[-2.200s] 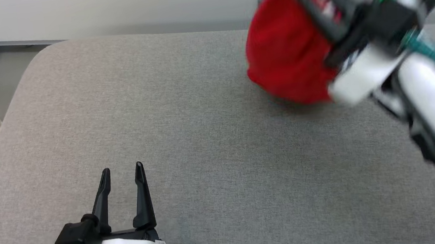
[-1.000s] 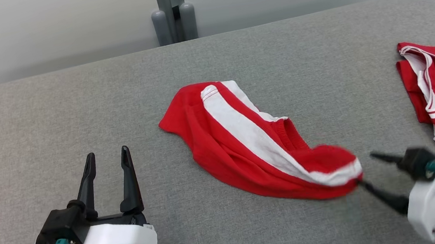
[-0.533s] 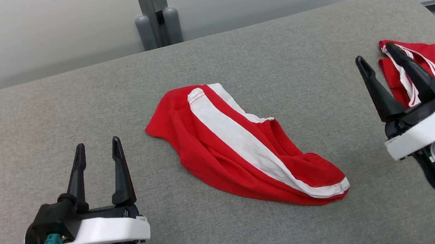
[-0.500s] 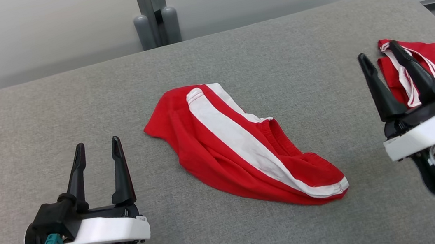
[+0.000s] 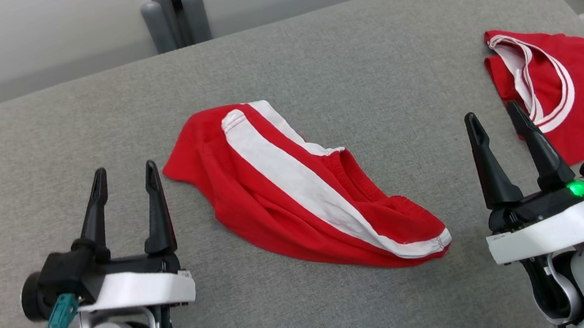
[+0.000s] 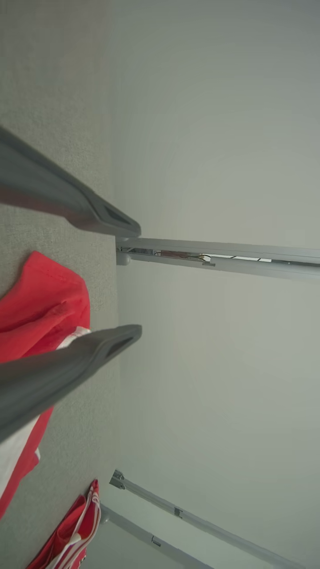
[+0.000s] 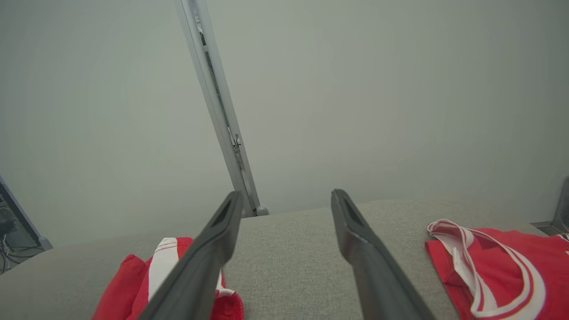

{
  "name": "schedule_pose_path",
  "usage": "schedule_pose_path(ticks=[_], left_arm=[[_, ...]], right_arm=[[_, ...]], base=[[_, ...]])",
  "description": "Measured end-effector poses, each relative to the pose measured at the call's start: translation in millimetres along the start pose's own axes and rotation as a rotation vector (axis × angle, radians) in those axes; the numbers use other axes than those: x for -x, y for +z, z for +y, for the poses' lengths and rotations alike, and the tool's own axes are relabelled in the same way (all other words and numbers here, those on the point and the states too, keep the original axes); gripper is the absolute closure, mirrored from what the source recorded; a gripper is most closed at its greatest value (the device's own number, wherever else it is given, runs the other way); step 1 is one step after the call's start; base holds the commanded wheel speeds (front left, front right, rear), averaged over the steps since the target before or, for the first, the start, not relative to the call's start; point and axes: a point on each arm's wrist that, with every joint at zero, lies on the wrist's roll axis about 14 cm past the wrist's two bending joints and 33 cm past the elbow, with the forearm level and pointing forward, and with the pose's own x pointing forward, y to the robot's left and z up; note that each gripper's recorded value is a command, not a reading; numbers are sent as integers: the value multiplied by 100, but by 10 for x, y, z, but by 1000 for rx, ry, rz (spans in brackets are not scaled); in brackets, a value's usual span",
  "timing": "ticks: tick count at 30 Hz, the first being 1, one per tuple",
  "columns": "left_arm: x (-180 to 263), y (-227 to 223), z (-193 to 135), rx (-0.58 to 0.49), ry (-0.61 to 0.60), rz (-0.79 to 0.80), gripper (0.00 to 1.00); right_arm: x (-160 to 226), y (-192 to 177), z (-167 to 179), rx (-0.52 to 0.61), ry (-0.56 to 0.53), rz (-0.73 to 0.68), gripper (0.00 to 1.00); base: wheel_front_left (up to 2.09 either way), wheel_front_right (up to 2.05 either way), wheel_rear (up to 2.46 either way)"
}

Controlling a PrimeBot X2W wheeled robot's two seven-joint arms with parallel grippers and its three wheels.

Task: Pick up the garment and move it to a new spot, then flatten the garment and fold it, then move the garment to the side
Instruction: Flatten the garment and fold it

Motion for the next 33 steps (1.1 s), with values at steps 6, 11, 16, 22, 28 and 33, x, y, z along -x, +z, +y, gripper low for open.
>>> schedule_pose_path(ticks=[6, 11, 16, 22, 28, 33], left_arm=[[-348, -261, -272, -75, -176, 72, 0], [-699, -507, -657, -183, -372, 225, 0], [-890, -799, -807, -309, -456, 398, 0], [-902, -1131, -864, -383, -500, 575, 0], [-867, -1230, -888, -400, -519, 629, 0], [-810, -1286, -898, -384, -523, 663, 4]], right_arm=[[2, -124, -129, -3, -45, 30, 0], [24, -251, -253, -5, -88, 62, 0], [39, -338, -309, -10, -114, 84, 0], [47, -356, -389, -2, -140, 90, 0], [66, -360, -431, -1, -155, 92, 0], [60, -383, -431, -1, -156, 96, 0]], base=[[0, 0, 0], [0, 0, 0], [0, 0, 0], [0, 0, 0], [0, 0, 0], [0, 0, 0]])
